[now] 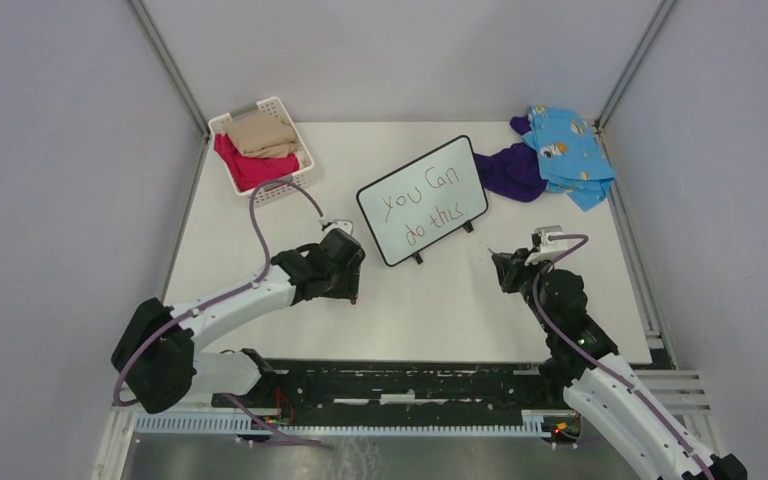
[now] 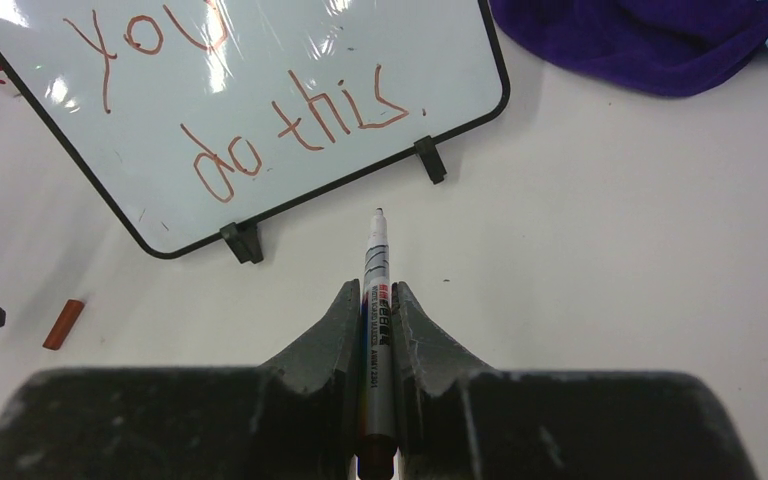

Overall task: Write a sentence on the whiteboard
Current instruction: Close the whiteboard marker at the center of the board.

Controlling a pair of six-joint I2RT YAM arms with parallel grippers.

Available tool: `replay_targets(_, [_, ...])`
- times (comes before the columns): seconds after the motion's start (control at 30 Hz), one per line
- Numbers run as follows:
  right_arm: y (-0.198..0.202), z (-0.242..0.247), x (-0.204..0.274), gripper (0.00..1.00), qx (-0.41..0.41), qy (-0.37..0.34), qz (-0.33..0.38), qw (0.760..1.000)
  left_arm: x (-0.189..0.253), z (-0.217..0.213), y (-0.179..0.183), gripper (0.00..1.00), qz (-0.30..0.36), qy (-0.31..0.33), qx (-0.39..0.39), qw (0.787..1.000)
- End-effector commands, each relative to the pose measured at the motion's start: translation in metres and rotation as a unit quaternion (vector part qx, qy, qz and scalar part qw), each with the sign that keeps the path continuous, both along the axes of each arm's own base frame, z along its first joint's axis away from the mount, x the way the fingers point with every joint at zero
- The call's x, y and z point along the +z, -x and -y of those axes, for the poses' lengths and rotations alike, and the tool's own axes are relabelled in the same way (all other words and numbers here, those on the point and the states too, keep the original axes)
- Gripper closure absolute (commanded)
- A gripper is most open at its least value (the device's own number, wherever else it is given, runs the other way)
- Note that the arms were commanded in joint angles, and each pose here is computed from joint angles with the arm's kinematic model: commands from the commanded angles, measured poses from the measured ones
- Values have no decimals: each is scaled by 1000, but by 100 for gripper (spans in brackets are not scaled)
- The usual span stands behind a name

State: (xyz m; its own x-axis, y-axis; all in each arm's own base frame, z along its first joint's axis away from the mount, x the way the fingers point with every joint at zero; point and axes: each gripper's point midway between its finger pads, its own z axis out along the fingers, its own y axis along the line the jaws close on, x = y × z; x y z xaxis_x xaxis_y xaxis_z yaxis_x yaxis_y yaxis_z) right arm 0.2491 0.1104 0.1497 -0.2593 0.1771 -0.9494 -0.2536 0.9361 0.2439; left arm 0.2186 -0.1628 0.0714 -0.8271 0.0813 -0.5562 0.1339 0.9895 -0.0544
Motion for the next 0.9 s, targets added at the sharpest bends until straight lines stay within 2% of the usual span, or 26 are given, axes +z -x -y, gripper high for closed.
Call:
replay_targets(0.0, [-5, 5, 12, 100, -16, 5, 22, 1000, 10, 11, -11, 34, 8, -14, -5, 1000])
replay_targets(0.1, [-7, 4, 17, 100, -16, 4, 26, 1000, 4, 18, -11, 41, -3, -18, -24, 1000])
replay_targets(0.63, [-5, 1, 22, 100, -4, 7, 27, 1000, -28, 43, -23, 51, -15, -7, -44, 999])
replay_targets(0.87, [-4, 3, 24, 100, -7, 7, 30, 999, -45, 36, -24, 59, -28, -32, -26, 999])
